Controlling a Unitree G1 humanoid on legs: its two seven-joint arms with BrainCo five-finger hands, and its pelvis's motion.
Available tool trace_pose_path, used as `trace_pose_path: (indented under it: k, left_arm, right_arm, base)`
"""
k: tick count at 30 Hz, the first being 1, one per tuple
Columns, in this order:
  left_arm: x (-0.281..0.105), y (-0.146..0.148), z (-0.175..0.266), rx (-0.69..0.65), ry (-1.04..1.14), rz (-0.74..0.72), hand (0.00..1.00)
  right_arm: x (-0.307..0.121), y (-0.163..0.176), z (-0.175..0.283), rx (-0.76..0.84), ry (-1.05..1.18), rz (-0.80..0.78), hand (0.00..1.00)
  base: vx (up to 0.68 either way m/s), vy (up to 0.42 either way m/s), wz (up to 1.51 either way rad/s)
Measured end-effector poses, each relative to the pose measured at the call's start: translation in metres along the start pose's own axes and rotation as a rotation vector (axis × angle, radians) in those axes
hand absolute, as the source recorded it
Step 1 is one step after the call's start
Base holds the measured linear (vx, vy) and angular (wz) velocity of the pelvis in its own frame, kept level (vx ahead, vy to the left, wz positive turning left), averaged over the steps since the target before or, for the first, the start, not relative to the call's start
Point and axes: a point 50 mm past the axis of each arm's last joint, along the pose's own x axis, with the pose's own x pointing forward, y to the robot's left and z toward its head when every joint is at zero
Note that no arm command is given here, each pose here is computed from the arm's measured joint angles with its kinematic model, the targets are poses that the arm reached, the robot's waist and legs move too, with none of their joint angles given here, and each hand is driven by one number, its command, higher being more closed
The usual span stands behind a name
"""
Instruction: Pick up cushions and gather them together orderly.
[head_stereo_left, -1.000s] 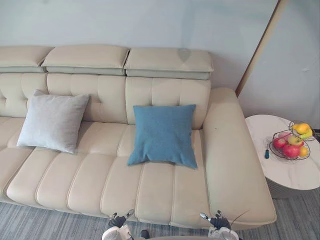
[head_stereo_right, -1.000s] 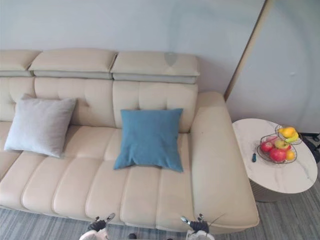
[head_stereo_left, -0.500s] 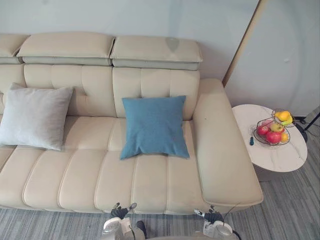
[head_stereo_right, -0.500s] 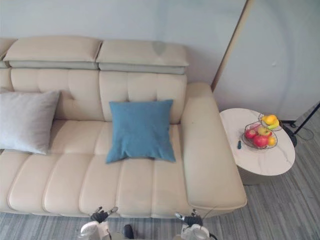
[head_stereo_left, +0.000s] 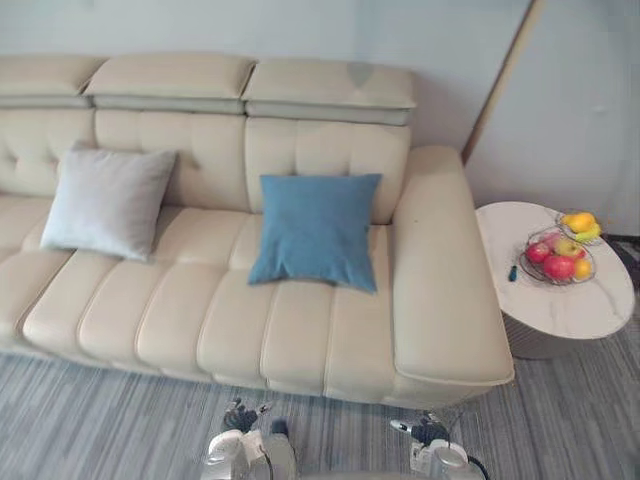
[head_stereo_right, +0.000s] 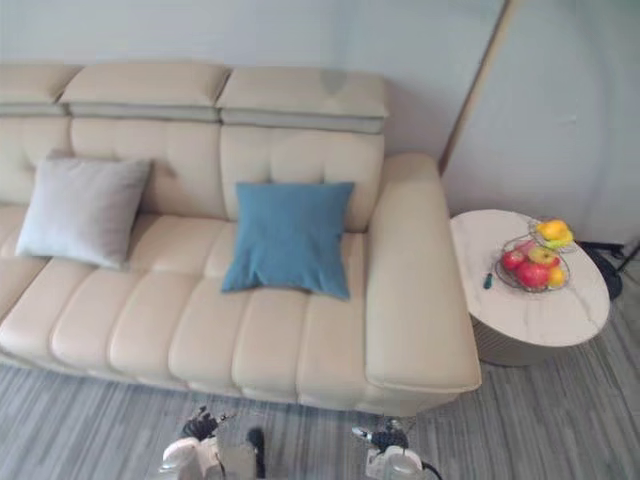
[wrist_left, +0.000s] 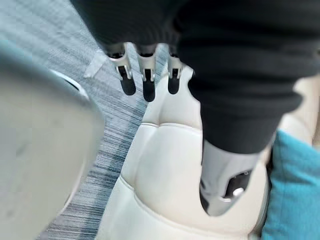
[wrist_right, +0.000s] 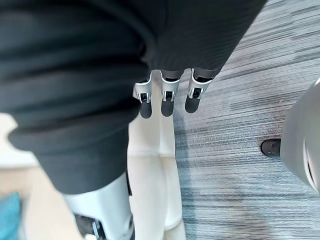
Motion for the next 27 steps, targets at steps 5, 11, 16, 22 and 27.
trace_pose_path:
  k: [5,11,16,22,27]
  left_arm:
    - [0.001,0.005,-0.005,0.005,0.038,0.005,0.00]
    - [-0.005,0.032,-0.034,0.058,0.149,0.063,0.00]
    - [-0.005,0.032,-0.034,0.057,0.149,0.063,0.00]
    - [-0.004,0.032,-0.034,0.042,0.151,0.066,0.00]
    - [-0.002,0.030,-0.028,0.022,0.155,0.068,0.00]
  right_arm:
    - [-0.004,-0.012,-0.026,0.111,0.107,-0.048,0.00]
    - [-0.005,-0.028,-0.041,0.188,0.179,-0.101,0.00]
    - [-0.005,-0.028,-0.041,0.189,0.179,-0.101,0.00]
    - [-0.005,-0.025,-0.039,0.190,0.176,-0.108,0.00]
    - [-0.005,-0.022,-0.034,0.291,0.144,-0.131,0.00]
  base:
    - [-0.14,0.106,0.18]
    - [-0.04,0.063,0.15]
    - [0.00,0.000,0.00]
    - [0.00,-0.014,-0.13]
    - [-0.05,-0.034,-0.65]
